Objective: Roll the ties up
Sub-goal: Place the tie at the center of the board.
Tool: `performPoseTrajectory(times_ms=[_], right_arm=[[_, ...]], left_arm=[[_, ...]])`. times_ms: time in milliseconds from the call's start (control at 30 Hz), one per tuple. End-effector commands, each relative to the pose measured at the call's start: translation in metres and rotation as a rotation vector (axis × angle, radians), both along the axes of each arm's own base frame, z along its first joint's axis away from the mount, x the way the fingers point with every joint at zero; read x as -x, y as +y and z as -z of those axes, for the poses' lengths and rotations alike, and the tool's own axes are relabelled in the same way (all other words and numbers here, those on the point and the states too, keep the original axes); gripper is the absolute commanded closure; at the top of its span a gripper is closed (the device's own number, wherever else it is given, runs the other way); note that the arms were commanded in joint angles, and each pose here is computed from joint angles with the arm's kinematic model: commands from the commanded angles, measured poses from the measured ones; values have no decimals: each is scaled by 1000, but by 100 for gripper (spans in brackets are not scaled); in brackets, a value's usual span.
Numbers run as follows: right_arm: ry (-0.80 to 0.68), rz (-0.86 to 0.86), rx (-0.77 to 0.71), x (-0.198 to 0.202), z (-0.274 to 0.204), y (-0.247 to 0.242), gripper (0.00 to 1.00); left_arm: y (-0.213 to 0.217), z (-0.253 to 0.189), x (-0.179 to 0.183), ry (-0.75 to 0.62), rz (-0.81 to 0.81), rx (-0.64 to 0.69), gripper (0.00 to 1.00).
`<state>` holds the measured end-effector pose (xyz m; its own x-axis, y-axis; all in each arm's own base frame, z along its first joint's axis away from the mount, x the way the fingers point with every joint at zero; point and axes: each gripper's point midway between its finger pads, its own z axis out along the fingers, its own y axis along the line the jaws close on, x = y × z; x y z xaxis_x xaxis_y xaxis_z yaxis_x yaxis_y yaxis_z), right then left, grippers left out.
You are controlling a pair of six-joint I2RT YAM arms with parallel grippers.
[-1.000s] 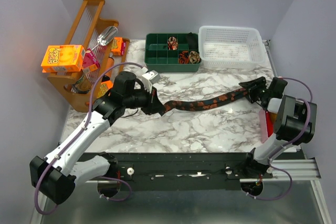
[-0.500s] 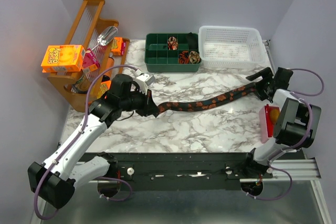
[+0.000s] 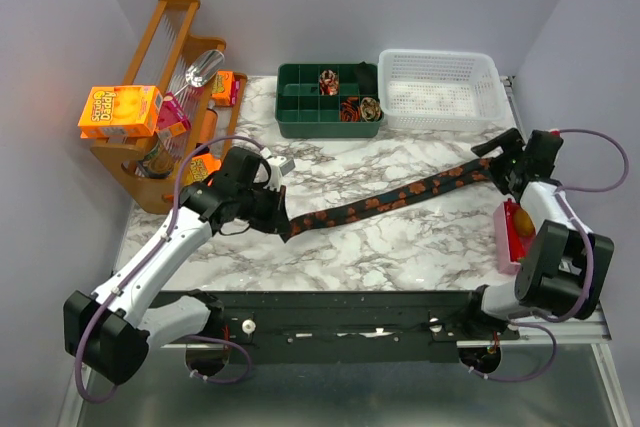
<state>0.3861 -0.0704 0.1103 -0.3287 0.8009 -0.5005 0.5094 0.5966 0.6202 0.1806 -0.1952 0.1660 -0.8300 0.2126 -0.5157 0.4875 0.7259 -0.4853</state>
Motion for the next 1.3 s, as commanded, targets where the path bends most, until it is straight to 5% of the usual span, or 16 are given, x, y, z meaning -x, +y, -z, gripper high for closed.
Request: performPoseTrajectory(times_ms=[0, 133, 200, 233, 267, 367, 533, 667, 733, 833, 933, 1067, 1167, 1267], right_arm=[[-14, -69, 54, 8, -6, 20, 0], [-6, -168, 91, 11, -5, 45, 0], [-6, -209, 109, 10, -6, 54, 0], [5, -249, 132, 11, -4, 65, 0], [9, -272, 144, 10, -4, 70, 0], [32, -365, 205, 8, -3, 96, 0], [15, -563, 332, 12, -11, 161, 0], [17, -782, 390, 19, -5, 216, 3], [13, -872, 417, 25, -6, 245, 4], [34, -993, 455, 32, 7, 275, 5], [70, -1068, 455, 40, 23, 293, 6], [117, -1113, 419, 45, 42, 304, 6], [142, -1135, 411, 47, 53, 309, 6], [161, -1145, 423, 44, 62, 311, 6]], left_arm=[[25, 11, 9, 69, -50, -137, 97], [42, 11, 14, 103, -110, -223, 85], [53, 9, 18, 134, -159, -276, 71], [65, 10, 13, 123, -210, -336, 60], [72, 8, 10, 124, -254, -361, 34], [95, 12, 4, 140, -362, -443, 12], [112, 17, -10, 167, -454, -450, 7], [89, 14, -21, 155, -415, -329, 6], [73, 17, -24, 169, -376, -253, 9], [44, 22, -24, 200, -320, -166, 27], [1, 28, -17, 202, -244, -116, 48], [-39, 53, 1, 248, -188, -102, 89], [-52, 80, 20, 279, -179, -135, 100], [-50, 105, 34, 313, -207, -181, 100]])
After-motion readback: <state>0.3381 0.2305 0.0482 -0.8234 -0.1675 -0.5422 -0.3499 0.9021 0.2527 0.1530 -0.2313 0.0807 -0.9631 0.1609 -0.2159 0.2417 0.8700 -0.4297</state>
